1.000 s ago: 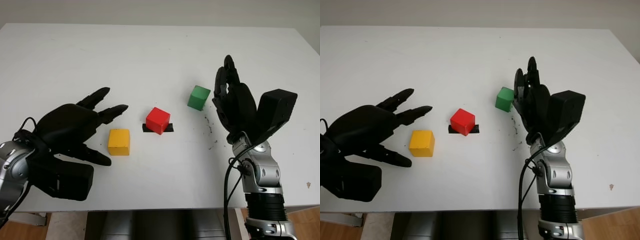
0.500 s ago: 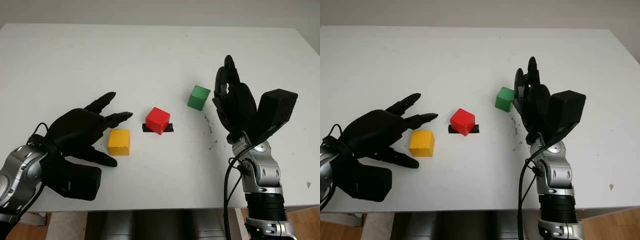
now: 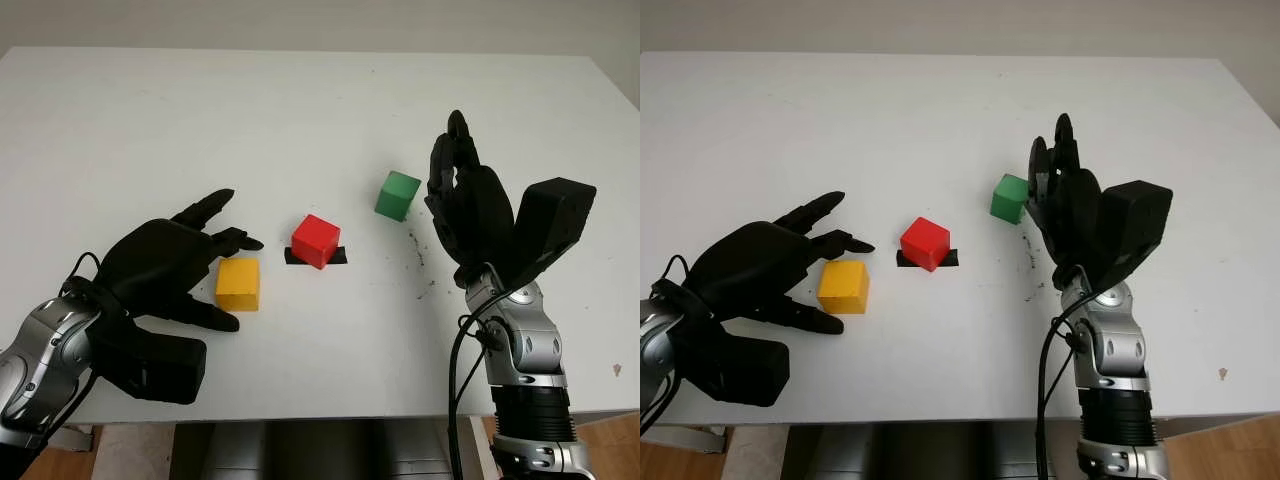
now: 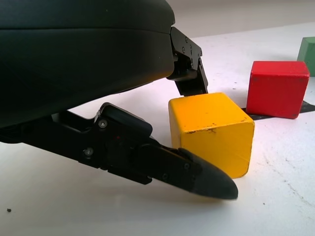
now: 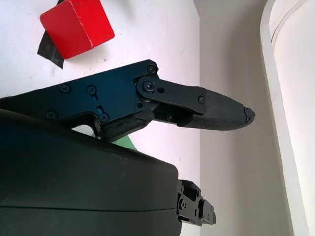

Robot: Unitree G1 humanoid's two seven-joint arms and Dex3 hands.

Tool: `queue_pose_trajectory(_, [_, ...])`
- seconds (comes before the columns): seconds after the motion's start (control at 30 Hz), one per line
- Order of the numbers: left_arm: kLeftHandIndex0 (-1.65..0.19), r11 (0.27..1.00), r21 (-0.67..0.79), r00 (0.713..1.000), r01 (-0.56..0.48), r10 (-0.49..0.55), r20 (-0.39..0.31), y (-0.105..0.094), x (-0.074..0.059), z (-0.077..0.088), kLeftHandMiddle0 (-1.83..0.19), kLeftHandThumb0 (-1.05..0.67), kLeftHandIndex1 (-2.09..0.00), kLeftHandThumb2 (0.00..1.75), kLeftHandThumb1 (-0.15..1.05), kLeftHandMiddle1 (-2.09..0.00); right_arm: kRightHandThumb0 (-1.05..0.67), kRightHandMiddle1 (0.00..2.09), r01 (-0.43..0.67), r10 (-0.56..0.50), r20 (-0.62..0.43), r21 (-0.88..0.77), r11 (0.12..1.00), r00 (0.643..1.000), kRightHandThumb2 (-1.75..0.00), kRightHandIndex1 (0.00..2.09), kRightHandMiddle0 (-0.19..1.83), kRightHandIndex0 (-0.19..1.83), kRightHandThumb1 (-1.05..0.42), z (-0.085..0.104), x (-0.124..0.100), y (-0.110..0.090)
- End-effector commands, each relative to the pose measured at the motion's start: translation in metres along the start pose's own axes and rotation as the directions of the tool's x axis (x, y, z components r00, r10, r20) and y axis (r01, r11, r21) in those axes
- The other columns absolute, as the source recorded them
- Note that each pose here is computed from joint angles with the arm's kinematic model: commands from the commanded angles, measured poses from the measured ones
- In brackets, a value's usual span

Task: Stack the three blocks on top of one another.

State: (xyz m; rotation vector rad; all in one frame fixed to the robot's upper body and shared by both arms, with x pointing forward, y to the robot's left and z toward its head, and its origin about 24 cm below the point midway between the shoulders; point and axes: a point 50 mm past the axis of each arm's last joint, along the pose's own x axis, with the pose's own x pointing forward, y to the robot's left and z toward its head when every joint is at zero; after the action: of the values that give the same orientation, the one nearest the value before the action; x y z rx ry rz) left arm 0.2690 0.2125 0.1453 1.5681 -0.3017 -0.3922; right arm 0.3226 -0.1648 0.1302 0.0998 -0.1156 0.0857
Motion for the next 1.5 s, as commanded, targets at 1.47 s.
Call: queue_pose_trajectory(1.47, [-0.36,0.988,-0.143,0.989,-0.050,0.069,0.130,0.095,0.050,-0.001,-0.16,-0.46,-1.42,0.06,1.04,-0.05,-0.76,0.00,0.009,-0.009,0.024,-0.015,1.000,1.000,-0.63,0.00,-0.19,-0.19,-1.05,0.006,0.001,0.002])
